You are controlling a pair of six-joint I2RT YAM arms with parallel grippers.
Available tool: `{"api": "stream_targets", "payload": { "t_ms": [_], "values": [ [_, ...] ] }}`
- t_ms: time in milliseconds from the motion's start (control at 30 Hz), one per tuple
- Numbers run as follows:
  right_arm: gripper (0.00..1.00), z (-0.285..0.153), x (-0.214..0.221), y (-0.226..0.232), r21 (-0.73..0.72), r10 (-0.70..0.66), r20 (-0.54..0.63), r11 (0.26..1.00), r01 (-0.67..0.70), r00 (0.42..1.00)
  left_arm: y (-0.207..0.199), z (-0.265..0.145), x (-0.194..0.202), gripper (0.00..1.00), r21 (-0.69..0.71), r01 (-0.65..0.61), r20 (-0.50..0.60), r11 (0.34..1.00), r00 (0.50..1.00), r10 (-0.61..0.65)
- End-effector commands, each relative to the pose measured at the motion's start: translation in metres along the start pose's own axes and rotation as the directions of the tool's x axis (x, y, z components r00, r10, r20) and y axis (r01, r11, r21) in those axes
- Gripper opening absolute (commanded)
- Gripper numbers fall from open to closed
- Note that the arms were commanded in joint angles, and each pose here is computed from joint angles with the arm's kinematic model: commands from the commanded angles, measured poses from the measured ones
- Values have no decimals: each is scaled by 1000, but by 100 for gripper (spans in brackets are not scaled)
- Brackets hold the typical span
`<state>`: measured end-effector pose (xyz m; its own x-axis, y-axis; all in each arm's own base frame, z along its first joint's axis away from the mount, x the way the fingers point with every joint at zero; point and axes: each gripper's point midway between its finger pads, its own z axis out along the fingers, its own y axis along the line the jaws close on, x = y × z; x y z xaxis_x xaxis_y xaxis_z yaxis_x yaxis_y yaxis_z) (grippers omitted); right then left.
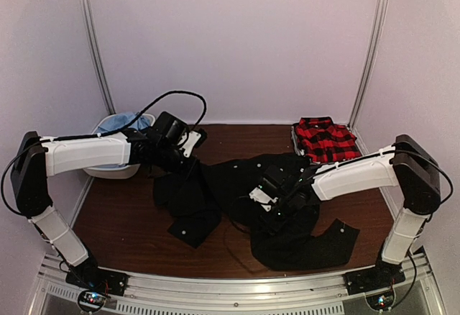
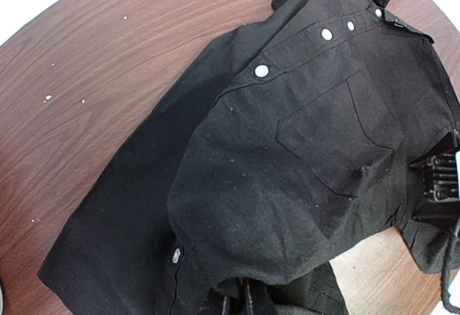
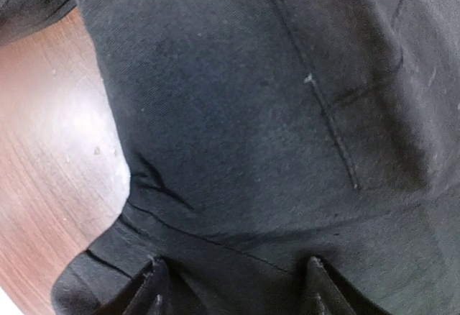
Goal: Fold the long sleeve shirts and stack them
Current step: Flatten out the crumpled shirt at the center of the board.
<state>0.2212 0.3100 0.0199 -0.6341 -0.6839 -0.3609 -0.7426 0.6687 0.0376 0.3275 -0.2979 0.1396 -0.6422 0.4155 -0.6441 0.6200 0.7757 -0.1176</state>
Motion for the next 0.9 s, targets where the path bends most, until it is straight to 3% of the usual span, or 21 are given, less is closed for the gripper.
{"api": "stream_targets", "payload": {
  "t_ms": [0, 167, 400, 667, 867],
  "values": [
    [56, 18, 27, -4, 29, 7, -72, 1000, -5, 997, -2, 0, -5, 8, 20, -13, 17, 1000, 1000, 12],
    [29, 18, 38, -7, 42, 56, -74, 998, -53, 996, -4, 0, -4, 8, 32, -14, 16, 999, 1000, 14],
    [5, -3, 40, -23, 65, 156, -33, 986, -153, 987, -13, 8, -8, 8, 87, -29, 29, 996, 999, 26],
    [0, -35, 47, -65, 71, 359, 26, 930, -360, 933, -12, 31, -29, 13, 77, -53, 68, 996, 997, 48],
    [0, -53, 25, -85, -43, 505, 114, 863, -504, 855, -20, 38, -43, 34, 117, -63, 103, 991, 993, 51]
  ]
}}
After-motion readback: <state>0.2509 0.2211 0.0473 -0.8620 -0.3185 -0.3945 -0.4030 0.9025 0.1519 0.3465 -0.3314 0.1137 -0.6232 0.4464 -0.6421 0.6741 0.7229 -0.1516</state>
